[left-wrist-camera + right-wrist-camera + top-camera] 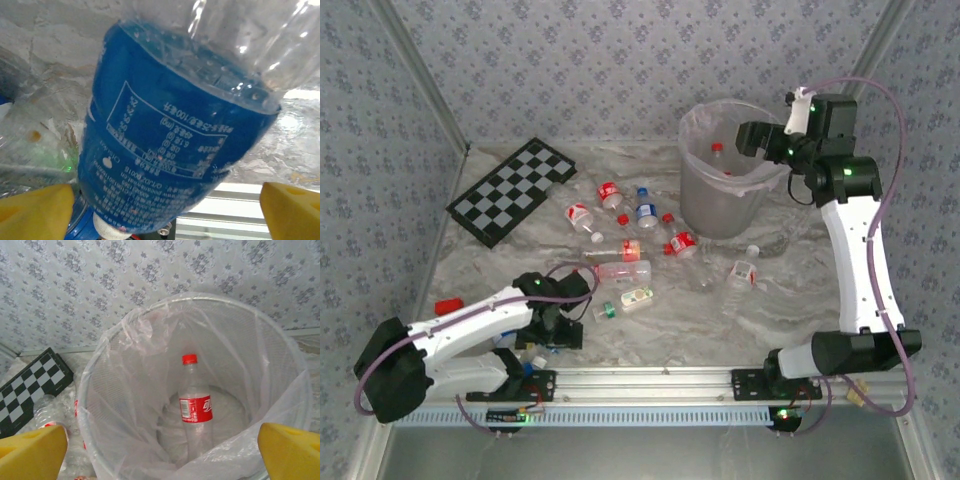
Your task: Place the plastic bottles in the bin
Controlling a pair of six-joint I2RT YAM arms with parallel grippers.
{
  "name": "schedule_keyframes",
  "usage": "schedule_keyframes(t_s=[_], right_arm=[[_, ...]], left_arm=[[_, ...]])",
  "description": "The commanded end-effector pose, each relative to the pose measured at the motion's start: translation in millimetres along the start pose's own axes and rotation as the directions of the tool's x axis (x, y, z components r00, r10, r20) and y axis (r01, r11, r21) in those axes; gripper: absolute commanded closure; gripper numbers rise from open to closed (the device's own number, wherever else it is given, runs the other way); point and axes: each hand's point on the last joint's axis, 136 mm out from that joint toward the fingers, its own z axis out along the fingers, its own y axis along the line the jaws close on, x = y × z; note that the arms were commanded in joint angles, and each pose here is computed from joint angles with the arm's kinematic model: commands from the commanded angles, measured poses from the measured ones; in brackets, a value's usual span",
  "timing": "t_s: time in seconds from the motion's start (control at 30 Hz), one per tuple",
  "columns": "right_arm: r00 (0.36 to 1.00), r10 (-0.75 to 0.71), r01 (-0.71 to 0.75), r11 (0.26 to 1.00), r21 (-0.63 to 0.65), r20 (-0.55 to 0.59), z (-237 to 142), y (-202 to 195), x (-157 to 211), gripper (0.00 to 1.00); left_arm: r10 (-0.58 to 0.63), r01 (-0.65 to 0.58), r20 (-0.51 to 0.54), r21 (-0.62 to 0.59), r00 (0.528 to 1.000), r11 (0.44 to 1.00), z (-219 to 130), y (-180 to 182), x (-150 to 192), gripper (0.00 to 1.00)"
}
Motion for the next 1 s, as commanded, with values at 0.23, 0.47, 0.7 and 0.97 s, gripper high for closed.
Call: schedule_keyframes(t_s=[0.23, 0.47, 0.7, 0.97], right_arm=[[0.999, 0.031, -0.032, 0.996, -0.083, -0.012, -16, 13, 17, 0.00], [0.999, 0.037, -0.030, 0.952, -0.304, 0.018, -33, 52, 16, 0.00], [1.000, 0.008, 0.007, 0.892, -0.452, 0.031, -52, 98, 27, 0.01], [0.995, -0.094, 0.064, 0.819, -0.570, -0.023, -62, 165, 75, 0.02]], left_arm=[[-0.039, 0.038, 0.042, 0.019, 0.998, 0.999, 1, -12, -13, 0.36], [-0.036, 0.031, 0.144, 0.037, 0.989, 0.999, -38, -14, -31, 0.44], [-0.194, 0.023, 0.518, 0.318, 0.833, 0.948, -114, -52, -118, 0.53], [-0.172, -0.359, 0.702, 0.539, 0.691, 0.762, -222, -142, -174, 0.56]])
